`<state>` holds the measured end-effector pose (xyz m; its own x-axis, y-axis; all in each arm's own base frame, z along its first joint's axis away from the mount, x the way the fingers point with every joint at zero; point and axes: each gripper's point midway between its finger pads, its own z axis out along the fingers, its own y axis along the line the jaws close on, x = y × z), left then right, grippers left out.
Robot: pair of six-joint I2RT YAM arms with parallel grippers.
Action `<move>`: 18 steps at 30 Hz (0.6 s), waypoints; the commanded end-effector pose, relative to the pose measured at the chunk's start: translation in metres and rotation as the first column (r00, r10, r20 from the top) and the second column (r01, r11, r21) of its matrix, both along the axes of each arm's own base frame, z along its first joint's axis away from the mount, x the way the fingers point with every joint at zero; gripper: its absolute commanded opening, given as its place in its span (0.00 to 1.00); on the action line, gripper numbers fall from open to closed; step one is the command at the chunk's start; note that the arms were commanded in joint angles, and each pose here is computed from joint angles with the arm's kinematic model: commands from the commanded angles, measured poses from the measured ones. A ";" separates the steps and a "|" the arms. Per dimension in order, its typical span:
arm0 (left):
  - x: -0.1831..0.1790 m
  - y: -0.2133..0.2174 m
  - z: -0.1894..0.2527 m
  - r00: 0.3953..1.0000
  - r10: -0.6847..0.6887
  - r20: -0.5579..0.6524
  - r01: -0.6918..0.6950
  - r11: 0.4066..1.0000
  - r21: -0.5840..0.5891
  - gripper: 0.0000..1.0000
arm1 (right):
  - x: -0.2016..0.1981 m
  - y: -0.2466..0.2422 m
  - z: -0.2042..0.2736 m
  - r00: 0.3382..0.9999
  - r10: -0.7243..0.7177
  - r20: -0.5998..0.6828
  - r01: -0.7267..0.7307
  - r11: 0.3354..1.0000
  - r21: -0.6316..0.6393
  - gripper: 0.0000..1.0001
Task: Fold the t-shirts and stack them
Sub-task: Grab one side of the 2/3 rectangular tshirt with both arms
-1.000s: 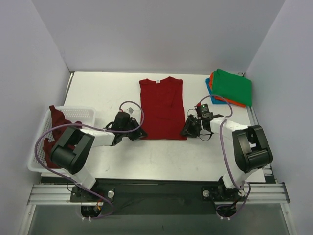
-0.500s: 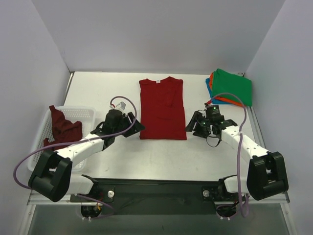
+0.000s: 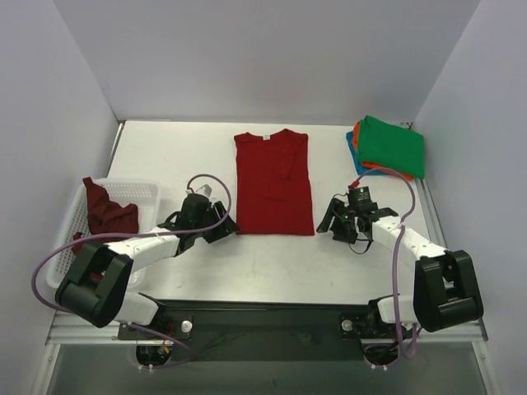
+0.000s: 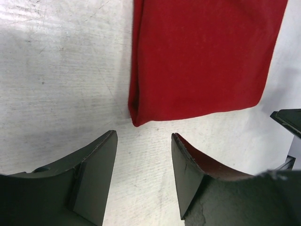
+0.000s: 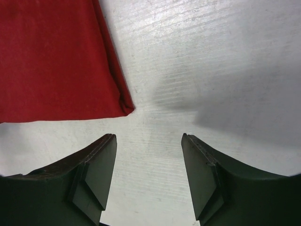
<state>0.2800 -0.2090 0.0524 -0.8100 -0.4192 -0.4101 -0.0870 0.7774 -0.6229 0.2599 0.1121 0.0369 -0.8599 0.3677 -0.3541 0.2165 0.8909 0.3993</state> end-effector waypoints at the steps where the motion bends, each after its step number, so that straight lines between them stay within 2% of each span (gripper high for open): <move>1: 0.010 -0.002 0.001 0.999 0.005 0.045 -0.004 1.000 -0.010 0.60 | 0.001 -0.003 -0.012 1.000 -0.004 -0.016 0.003 1.000 -0.018 0.58; 6: 0.013 -0.005 -0.011 1.000 0.000 0.027 0.001 1.000 -0.007 0.53 | 0.007 0.008 -0.020 1.000 -0.014 -0.019 0.015 1.000 0.026 0.56; 18: 0.021 0.002 -0.036 0.998 0.061 -0.017 -0.059 0.996 0.063 0.49 | 0.012 0.025 -0.042 0.997 -0.036 -0.064 0.037 0.999 0.017 0.45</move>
<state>0.2969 -0.2160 0.0287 -0.8027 -0.4328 -0.4103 -0.0987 0.7749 -0.6243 0.2847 0.1405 0.0143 -0.8504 0.4026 -0.3387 0.2260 0.8609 0.4558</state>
